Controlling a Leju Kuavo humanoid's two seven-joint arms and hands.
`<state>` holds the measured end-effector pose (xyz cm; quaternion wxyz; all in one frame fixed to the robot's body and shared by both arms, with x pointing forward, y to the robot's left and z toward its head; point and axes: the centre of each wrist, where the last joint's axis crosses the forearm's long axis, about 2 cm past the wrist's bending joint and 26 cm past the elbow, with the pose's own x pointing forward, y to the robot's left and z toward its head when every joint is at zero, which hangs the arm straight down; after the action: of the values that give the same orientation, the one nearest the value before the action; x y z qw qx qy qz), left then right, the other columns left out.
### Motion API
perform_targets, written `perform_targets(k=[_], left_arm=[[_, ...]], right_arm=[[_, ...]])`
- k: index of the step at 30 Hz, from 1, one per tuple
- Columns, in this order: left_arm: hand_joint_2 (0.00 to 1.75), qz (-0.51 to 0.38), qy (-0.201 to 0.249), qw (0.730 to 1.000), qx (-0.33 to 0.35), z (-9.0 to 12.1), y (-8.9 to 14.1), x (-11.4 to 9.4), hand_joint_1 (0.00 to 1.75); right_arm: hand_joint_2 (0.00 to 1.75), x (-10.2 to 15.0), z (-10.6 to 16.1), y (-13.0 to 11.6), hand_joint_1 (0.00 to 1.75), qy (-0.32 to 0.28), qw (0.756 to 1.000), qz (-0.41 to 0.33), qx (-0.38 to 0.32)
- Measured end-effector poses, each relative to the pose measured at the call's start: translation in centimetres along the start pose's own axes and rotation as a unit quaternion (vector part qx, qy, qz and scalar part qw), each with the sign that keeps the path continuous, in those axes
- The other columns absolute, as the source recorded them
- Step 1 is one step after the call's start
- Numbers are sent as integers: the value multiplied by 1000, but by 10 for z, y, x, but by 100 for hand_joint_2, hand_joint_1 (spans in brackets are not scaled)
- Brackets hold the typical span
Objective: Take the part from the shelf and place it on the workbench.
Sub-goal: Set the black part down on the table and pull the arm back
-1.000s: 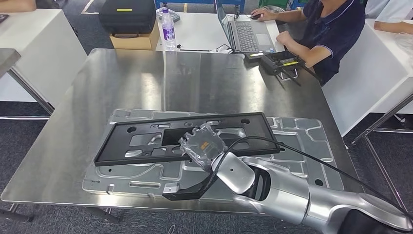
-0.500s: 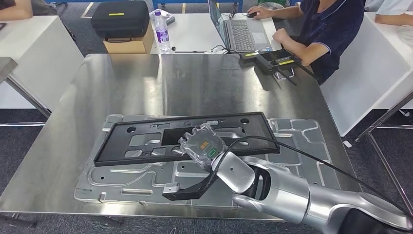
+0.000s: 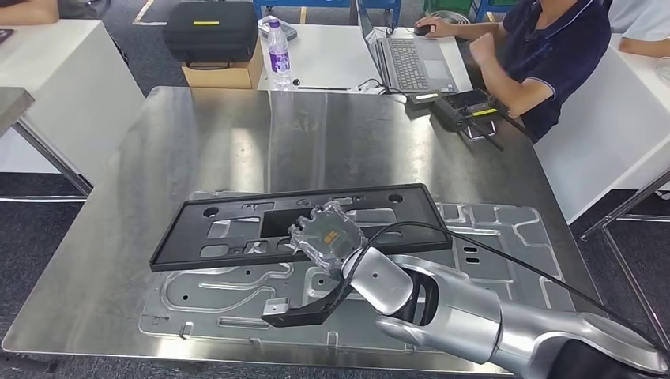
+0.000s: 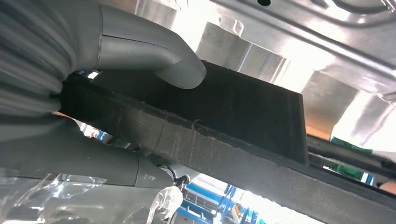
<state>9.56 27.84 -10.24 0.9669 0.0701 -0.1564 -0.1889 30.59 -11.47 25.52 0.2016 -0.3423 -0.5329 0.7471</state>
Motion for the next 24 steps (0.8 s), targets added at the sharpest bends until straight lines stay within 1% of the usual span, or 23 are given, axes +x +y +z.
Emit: perform_targets(k=[6, 10, 24], left_arm=[[175, -7, -20, 1000, -2, 0, 0, 1, 0], [175, -11, -21, 1000, 0, 0, 2, 0, 0], [175, -8, -27, 1000, -1, 0, 2, 1, 0]], right_arm=[[175, 0, 0, 1, 175, 0, 1000, -1, 2], [0, 0, 1, 0, 0, 0, 1000, -1, 2], [0, 0, 1, 0, 0, 0, 1000, -3, 2]])
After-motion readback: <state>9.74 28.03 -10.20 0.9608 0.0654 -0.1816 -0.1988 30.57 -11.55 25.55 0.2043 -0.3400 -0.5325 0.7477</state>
